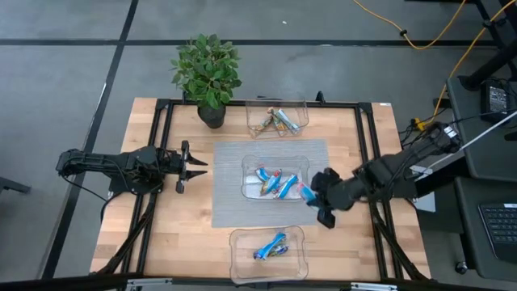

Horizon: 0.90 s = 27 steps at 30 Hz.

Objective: Pick and place Granola Bars by type
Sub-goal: Put the red granola bar into the middle transparent bin

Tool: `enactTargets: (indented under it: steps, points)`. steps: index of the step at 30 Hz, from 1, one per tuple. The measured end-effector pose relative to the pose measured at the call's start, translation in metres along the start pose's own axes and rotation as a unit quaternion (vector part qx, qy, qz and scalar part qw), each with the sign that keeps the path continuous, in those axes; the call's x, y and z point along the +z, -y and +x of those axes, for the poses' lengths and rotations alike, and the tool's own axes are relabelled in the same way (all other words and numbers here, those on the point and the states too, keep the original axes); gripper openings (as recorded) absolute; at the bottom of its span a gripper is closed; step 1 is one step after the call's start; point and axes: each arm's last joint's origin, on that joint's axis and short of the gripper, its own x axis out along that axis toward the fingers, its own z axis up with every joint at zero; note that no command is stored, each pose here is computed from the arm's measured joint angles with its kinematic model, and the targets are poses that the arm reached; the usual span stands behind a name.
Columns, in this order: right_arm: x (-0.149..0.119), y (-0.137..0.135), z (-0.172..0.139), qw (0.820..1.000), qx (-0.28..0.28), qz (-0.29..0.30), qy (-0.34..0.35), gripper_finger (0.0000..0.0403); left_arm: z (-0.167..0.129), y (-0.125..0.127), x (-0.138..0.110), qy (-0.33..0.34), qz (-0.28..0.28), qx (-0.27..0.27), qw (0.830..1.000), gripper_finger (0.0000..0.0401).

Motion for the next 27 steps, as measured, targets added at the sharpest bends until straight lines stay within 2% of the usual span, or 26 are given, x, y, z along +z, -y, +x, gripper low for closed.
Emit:
enactTargets:
  steps: [6, 10, 15, 18, 27]
  points:
    - [0.033, 0.012, -0.022, 0.998, -0.019, -0.056, 0.029, 0.0009, 0.0, 0.0, 0.0, 0.0, 0.0, 0.0, 1.0, 0.0113]
    - [0.053, 0.02, -0.037, 0.994, -0.029, -0.086, 0.053, 0.0014, 0.0, 0.0, 0.0, 0.0, 0.0, 0.0, 1.0, 0.0113]
    - [0.072, 0.035, -0.049, 0.993, -0.031, -0.1, 0.062, 0.0017, 0.0, 0.0, 0.0, 0.0, 0.0, 0.0, 1.0, 0.0113]
    - [0.08, 0.044, -0.05, 0.992, -0.026, -0.111, 0.06, 0.0008, 0.0, 0.0, 0.0, 0.0, 0.0, 0.0, 1.0, 0.0113]
    - [0.099, 0.078, -0.053, 0.991, -0.028, -0.115, 0.059, 0.0017, 0.0, 0.0, 0.0, 0.0, 0.0, 0.0, 1.0, 0.0113]
